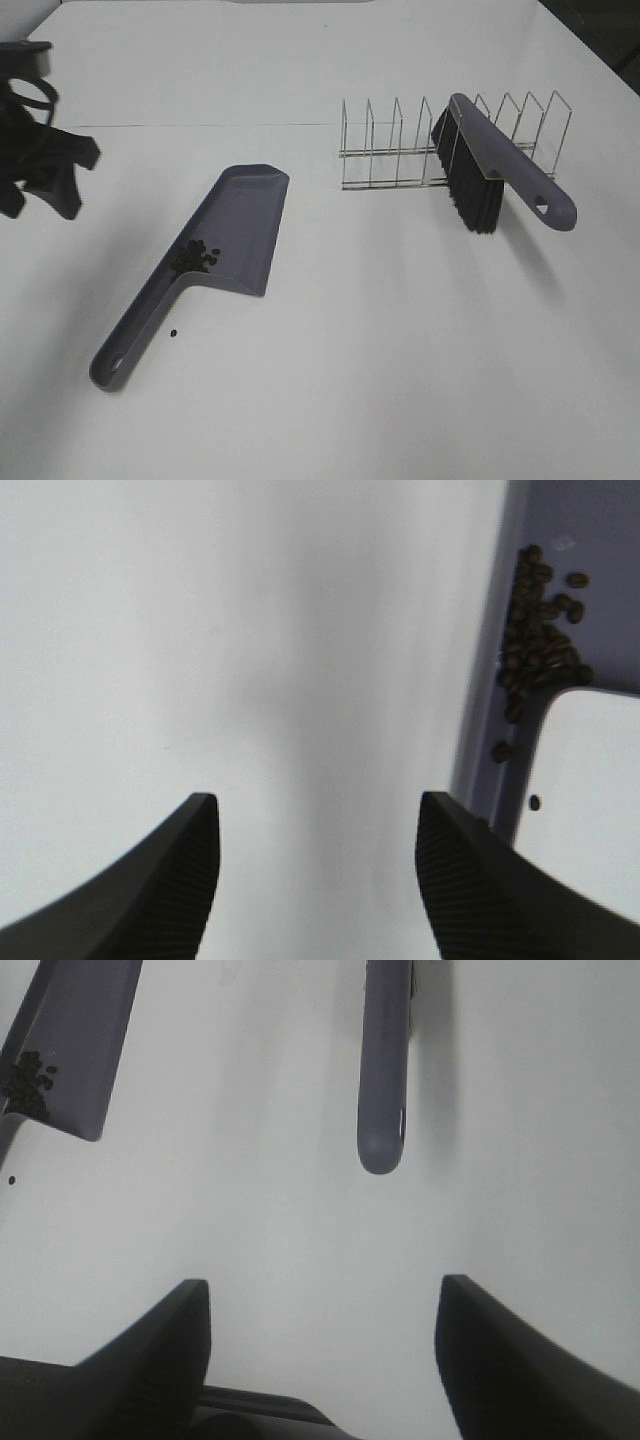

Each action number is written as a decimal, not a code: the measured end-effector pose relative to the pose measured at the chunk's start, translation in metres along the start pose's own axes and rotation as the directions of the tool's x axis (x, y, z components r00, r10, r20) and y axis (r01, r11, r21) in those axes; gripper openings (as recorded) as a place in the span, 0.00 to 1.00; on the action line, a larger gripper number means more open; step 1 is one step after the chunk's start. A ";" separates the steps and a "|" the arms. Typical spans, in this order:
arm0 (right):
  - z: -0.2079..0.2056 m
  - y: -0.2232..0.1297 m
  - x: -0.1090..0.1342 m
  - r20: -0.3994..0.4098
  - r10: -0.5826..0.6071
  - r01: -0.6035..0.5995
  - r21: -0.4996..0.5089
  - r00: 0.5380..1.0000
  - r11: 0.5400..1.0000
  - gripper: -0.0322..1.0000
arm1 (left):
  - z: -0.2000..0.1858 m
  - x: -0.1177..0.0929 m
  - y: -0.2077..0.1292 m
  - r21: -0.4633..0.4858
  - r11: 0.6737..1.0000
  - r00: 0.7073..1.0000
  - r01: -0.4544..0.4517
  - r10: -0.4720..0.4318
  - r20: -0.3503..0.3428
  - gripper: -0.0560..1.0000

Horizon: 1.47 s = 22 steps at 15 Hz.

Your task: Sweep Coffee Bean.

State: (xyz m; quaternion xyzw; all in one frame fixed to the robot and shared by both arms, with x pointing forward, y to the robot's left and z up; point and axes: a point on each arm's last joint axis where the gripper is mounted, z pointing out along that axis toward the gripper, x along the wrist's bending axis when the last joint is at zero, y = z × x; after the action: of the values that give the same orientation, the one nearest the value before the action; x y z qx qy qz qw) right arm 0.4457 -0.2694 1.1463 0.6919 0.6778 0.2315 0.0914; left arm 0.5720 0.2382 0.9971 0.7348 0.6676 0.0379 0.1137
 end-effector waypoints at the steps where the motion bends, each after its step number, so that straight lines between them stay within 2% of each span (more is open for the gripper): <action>1: -0.002 -0.010 -0.001 0.000 0.000 0.000 -0.002 1.000 1.000 0.57 | -0.017 0.016 -0.003 -0.013 1.000 1.000 0.010 -0.010 -0.011 0.54; 2: -0.005 -0.019 -0.002 0.000 -0.001 0.001 -0.006 1.000 1.000 0.57 | -0.032 0.030 -0.008 -0.019 1.000 1.000 0.021 -0.021 -0.022 0.54; 5: -0.012 -0.042 -0.004 -0.003 -0.005 0.005 -0.027 1.000 1.000 0.57 | -0.075 0.045 -0.028 -0.039 0.998 0.998 0.040 -0.041 -0.038 0.54; 6: -0.019 -0.062 -0.006 0.000 -0.011 0.011 -0.053 1.000 0.999 0.57 | -0.114 0.042 -0.047 -0.112 0.993 0.998 0.030 -0.035 -0.048 0.54; 8: -0.025 -0.085 -0.008 -0.003 -0.017 0.016 -0.089 1.000 0.996 0.57 | -0.151 0.035 -0.071 -0.203 0.979 0.998 0.016 -0.026 -0.050 0.54; 11: -0.028 -0.115 -0.013 0.012 -0.027 0.028 -0.127 1.000 0.991 0.57 | -0.172 0.029 -0.112 -0.275 0.961 0.998 0.005 -0.021 -0.055 0.54; 13: -0.030 -0.137 -0.019 0.044 -0.040 0.047 -0.173 0.998 0.984 0.57 | -0.168 0.027 -0.149 -0.285 0.959 0.997 -0.002 -0.019 -0.070 0.54; 16: -0.037 -0.160 -0.026 0.089 -0.054 0.075 -0.253 0.995 0.965 0.57 | -0.163 0.027 -0.197 -0.355 0.934 0.992 -0.030 -0.016 -0.126 0.54; 17: -0.038 -0.179 -0.032 0.132 -0.059 0.097 -0.308 0.990 0.946 0.57 | -0.162 0.026 -0.233 -0.436 0.898 0.989 -0.049 -0.018 -0.148 0.54; 18: -0.036 -0.188 -0.034 0.138 -0.059 0.102 -0.326 0.989 0.940 0.57 | -0.161 0.025 -0.250 -0.480 0.875 0.987 -0.058 -0.021 -0.158 0.54; 21: -0.031 -0.211 -0.038 0.136 -0.061 0.109 -0.385 0.989 0.916 0.57 | -0.155 0.022 -0.285 -0.578 0.813 0.986 -0.076 -0.026 -0.166 0.54; 22: -0.029 -0.220 -0.040 0.135 -0.061 0.112 -0.410 0.989 0.905 0.57 | -0.155 0.021 -0.298 -0.624 0.777 0.985 -0.085 -0.029 -0.169 0.54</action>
State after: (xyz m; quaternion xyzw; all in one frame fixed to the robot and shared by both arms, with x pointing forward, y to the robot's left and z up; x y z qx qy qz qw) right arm 0.2371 -0.2996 1.0669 0.6383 0.6363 0.3245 0.2870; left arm 0.2522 0.3015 1.0807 0.6586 0.6128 0.3224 0.2947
